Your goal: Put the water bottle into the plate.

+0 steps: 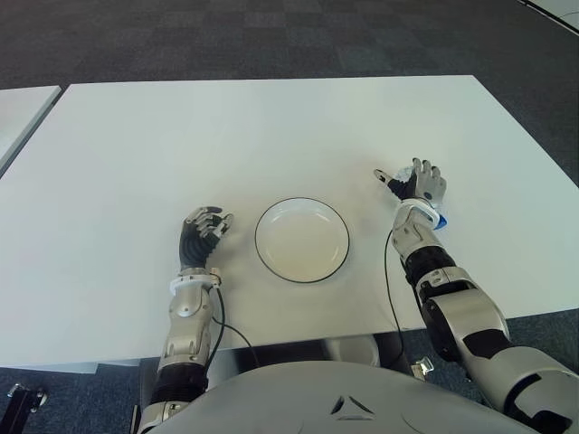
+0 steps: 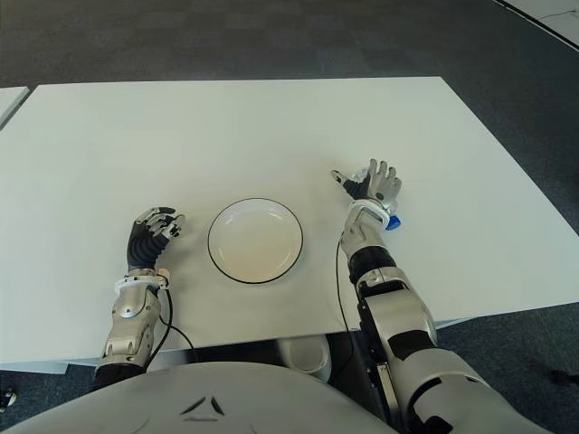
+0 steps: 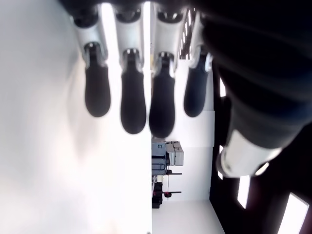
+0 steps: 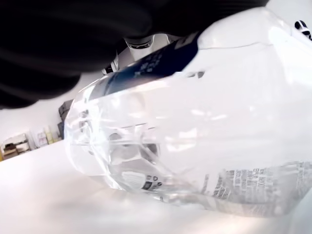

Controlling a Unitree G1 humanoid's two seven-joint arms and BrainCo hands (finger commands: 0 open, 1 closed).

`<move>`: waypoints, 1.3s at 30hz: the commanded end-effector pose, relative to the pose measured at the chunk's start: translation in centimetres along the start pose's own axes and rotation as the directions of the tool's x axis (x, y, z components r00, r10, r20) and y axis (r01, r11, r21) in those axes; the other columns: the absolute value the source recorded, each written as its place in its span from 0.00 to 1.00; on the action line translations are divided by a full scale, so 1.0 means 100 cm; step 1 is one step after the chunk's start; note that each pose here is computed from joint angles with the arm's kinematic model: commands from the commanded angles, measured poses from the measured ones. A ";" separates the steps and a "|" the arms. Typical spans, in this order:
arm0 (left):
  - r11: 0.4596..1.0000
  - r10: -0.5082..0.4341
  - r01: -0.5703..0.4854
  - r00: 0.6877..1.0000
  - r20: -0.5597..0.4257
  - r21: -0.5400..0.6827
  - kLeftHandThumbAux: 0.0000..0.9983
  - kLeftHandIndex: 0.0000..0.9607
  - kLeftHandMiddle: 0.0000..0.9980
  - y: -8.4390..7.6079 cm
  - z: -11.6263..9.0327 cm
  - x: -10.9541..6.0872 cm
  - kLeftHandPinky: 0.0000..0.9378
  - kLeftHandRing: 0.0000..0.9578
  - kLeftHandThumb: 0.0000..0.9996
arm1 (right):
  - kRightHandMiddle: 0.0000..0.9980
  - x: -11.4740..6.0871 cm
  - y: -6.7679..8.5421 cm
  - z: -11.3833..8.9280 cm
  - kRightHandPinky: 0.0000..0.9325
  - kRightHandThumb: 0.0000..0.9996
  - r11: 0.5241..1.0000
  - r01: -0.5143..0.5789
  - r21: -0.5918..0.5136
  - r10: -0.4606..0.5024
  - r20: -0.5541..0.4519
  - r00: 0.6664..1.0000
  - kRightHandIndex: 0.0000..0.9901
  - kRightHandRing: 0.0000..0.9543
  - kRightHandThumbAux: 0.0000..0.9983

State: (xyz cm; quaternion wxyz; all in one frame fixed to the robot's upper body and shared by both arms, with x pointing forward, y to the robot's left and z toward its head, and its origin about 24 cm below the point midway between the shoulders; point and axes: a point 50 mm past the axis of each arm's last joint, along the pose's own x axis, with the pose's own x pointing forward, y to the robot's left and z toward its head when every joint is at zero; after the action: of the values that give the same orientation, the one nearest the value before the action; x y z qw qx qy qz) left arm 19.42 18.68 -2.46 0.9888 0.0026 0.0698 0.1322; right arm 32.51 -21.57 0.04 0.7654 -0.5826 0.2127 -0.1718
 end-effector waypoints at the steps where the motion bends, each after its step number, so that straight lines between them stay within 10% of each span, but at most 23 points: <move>1: 1.000 0.010 -0.010 0.998 -0.057 0.007 0.72 0.45 0.59 0.001 -0.008 -0.003 0.57 0.58 0.70 | 0.00 -0.029 0.054 -0.040 0.00 0.58 0.969 -0.247 0.021 0.247 -0.162 0.955 0.00 0.00 0.22; 32: 1.000 0.012 -0.011 0.999 -0.038 0.008 0.72 0.45 0.60 0.004 -0.005 -0.003 0.61 0.61 0.71 | 0.00 -0.024 0.051 -0.058 0.12 0.45 0.928 -0.365 0.073 0.365 -0.366 0.856 0.00 0.00 0.37; 39: 1.000 0.018 -0.018 0.999 -0.040 0.017 0.72 0.45 0.60 0.004 -0.006 -0.003 0.61 0.61 0.71 | 0.09 -0.023 0.049 -0.056 0.16 0.45 0.953 -0.295 0.068 0.299 -0.352 0.887 0.31 0.07 0.47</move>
State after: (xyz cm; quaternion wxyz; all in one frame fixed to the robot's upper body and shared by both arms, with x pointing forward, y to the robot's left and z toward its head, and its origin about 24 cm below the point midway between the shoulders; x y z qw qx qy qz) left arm 19.32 18.88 -2.36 0.9884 0.0052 0.0695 0.1348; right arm 32.76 -24.34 0.32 0.7433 -0.5499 0.3207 -0.2053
